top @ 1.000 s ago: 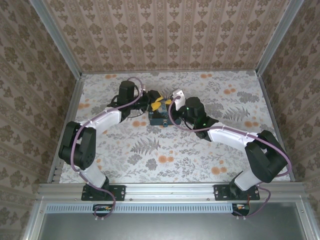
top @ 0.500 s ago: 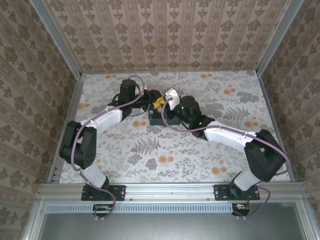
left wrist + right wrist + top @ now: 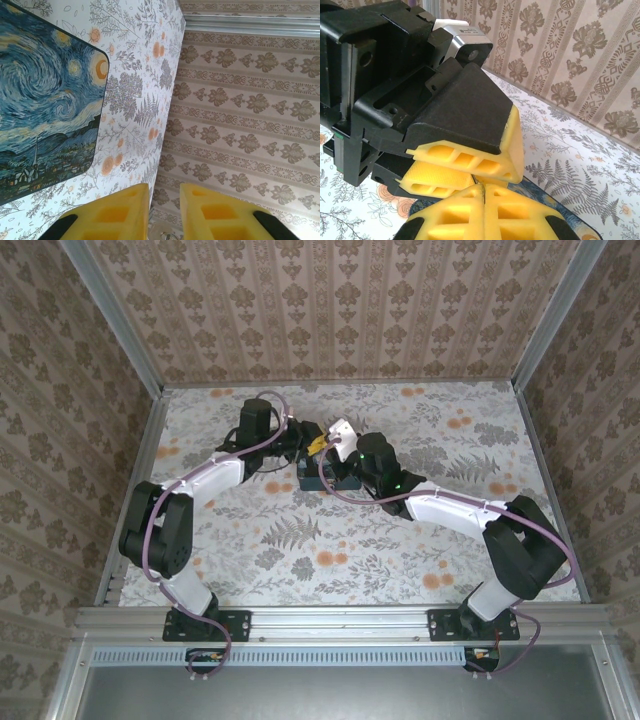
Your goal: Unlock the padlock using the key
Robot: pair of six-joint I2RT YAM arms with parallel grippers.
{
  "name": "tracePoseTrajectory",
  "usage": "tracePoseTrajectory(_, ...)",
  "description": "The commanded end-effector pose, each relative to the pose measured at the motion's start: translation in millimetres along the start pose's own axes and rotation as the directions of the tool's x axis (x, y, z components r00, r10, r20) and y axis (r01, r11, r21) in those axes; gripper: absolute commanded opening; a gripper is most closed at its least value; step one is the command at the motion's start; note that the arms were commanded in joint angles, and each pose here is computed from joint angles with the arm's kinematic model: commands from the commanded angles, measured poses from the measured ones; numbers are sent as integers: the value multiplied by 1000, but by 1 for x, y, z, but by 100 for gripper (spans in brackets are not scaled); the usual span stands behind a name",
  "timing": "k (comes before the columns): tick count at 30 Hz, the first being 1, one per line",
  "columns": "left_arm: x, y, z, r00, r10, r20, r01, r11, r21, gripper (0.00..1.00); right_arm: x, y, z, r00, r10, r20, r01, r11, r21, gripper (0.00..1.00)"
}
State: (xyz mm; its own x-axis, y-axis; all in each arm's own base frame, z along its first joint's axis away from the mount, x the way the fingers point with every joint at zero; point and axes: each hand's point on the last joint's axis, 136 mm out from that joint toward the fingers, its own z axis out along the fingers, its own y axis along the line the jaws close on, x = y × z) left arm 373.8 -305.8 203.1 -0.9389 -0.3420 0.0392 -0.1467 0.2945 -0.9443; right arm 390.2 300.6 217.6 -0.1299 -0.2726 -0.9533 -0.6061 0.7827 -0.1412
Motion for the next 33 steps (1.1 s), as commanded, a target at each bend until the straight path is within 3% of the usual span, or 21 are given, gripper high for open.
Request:
tracePoseTrajectory(1,-2,-3,1,1000,8,-2,-8,1000,-6,20,-6,-1,5,1000,-15,8,15,1000,20,0)
tracePoseTrajectory(14,-4,0,2,1000,20,10,-19,1000,-14,0,-8,-1,3,1000,-13,17,13,1000,27,0)
tracePoseTrajectory(19,-8,-4,2,998,55,23,-55,999,3,0,-12,-12,-5,999,44,32,-46,996,73,39)
tracePoseTrajectory(23,-16,-7,-1,993,104,50,-105,994,26,0,-12,-31,-23,981,186,61,-191,978,86,47)
tracePoseTrajectory(27,-24,-18,-7,978,186,93,-193,978,73,0,-12,-46,-37,918,391,67,-394,918,46,53)
tracePoseTrajectory(30,-30,-26,-10,955,270,126,-282,955,91,0,-14,-50,-40,833,550,51,-551,835,-12,56)
tracePoseTrajectory(33,-34,-36,-13,918,362,163,-382,918,107,0,-17,-49,-34,706,708,13,-704,704,-96,58)
